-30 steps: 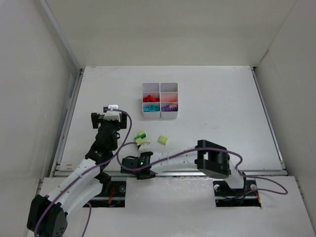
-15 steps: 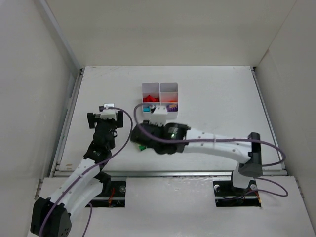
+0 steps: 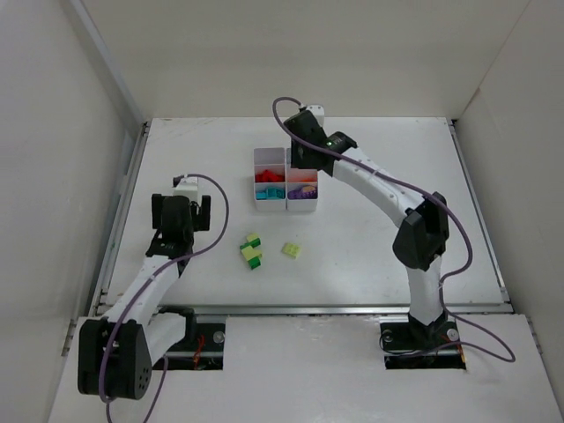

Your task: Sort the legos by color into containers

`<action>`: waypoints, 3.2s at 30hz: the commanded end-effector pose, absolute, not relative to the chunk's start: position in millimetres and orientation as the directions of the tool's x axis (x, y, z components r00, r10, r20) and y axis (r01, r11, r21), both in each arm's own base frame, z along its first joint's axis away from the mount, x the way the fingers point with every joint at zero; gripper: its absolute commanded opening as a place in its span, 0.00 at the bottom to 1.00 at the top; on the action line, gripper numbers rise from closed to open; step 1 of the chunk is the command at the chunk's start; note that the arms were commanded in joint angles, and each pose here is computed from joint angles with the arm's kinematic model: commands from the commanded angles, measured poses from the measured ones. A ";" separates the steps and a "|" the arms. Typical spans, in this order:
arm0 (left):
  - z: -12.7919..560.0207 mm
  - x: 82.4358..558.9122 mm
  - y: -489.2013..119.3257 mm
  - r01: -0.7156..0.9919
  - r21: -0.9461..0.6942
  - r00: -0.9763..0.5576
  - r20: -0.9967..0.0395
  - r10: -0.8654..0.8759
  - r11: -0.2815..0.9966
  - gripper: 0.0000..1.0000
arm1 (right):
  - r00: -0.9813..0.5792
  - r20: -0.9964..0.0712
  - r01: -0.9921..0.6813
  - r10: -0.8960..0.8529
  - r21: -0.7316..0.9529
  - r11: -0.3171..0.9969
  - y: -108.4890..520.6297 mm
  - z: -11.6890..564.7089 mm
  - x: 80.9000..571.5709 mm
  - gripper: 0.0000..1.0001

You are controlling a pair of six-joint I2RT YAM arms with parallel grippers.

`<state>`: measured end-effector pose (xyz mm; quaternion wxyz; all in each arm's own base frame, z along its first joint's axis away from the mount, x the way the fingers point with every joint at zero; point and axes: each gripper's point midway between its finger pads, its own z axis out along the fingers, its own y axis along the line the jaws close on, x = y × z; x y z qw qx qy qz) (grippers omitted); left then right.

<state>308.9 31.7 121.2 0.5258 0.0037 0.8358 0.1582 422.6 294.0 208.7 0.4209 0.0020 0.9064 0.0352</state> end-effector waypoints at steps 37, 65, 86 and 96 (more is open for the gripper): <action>100.4 256.0 -144.8 0.599 0.663 0.761 -0.297 0.577 -0.449 1.00 | -0.530 -0.843 -0.312 -0.091 0.095 0.945 296.6 233.4 475.0 0.86; 67.8 214.8 -123.5 0.790 0.512 0.576 -0.431 0.694 -0.338 1.00 | -0.495 -0.462 -0.822 -0.736 -0.025 0.568 322.3 51.5 270.0 0.89; 66.6 215.4 -109.1 0.791 0.568 0.504 -0.398 0.766 -0.226 1.00 | -0.456 -0.673 -0.774 -0.582 -0.022 0.633 357.4 132.1 297.6 0.00; 74.0 231.9 -113.6 0.817 0.560 0.437 -0.446 0.781 -0.138 1.00 | -0.363 -0.897 -0.446 -0.251 -0.069 0.892 389.6 253.9 429.5 0.00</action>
